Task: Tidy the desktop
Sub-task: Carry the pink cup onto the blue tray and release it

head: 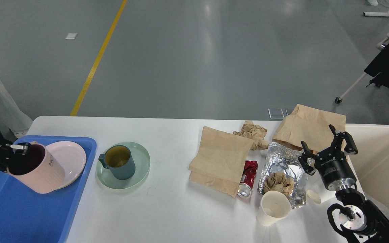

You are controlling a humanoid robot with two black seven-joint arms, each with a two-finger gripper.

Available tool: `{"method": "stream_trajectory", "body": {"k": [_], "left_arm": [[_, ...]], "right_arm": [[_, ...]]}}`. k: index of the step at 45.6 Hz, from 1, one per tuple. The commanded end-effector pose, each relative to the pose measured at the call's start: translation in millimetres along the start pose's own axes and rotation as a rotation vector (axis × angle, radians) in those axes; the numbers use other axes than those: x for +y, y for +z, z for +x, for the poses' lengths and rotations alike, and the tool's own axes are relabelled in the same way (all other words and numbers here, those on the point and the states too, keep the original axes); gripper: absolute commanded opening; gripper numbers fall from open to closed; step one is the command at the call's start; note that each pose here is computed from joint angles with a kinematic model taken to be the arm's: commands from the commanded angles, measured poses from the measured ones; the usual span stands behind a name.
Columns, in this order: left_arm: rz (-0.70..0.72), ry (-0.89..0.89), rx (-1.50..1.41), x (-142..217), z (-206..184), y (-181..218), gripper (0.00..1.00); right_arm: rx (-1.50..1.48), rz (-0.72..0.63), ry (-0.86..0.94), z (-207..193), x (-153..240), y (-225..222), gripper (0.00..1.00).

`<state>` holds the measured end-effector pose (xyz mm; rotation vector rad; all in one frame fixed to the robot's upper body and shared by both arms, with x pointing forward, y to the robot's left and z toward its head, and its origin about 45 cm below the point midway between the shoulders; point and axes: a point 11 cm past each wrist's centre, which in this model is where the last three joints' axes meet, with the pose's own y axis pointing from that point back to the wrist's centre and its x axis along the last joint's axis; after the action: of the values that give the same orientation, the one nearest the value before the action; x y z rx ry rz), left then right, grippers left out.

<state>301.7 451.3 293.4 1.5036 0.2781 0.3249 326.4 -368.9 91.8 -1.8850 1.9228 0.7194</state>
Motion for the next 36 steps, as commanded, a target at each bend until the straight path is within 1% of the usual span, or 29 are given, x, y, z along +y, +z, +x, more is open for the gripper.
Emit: {"method": "stream_trajectory", "body": {"k": [1,6,11,13,18,23,26,36], "left_arm": [[0.06,0.009,0.067,-19.9,13.6,-52.2,0.01],[0.071,-0.002,0.1,-43.2,19.6,-75.4,0.01],[0.075,0.033,0.152,-63.7,25.7,-102.8,0.02],[0.087,0.06,0.187,-68.5,27.1,-120.7,0.02],[0.121,0.13,0.242,-74.5,32.0,-151.0,0.02],[0.161,0.155,0.285,-86.1,24.4,-176.7,0.02],[0.168,0.15,0.289,-93.3,19.7,-180.8,0.02],[0.141,0.143,0.278,-102.9,21.1,-169.6,0.03]], "right_arm": [[0.0,0.0,0.001,0.1,0.0,0.0,1.0],[0.0,0.0,0.001,0.1,0.0,0.0,1.0],[0.0,0.0,0.0,0.0,0.0,0.0,1.0],[-0.001,0.001,0.002,0.2,0.0,-0.1,1.0],[0.0,0.0,0.0,0.0,0.0,0.0,1.0],[0.0,0.0,0.0,0.0,0.0,0.0,1.0],[0.0,0.0,0.0,0.0,0.0,0.0,1.0],[0.0,0.0,0.0,0.0,0.0,0.0,1.0]]}}
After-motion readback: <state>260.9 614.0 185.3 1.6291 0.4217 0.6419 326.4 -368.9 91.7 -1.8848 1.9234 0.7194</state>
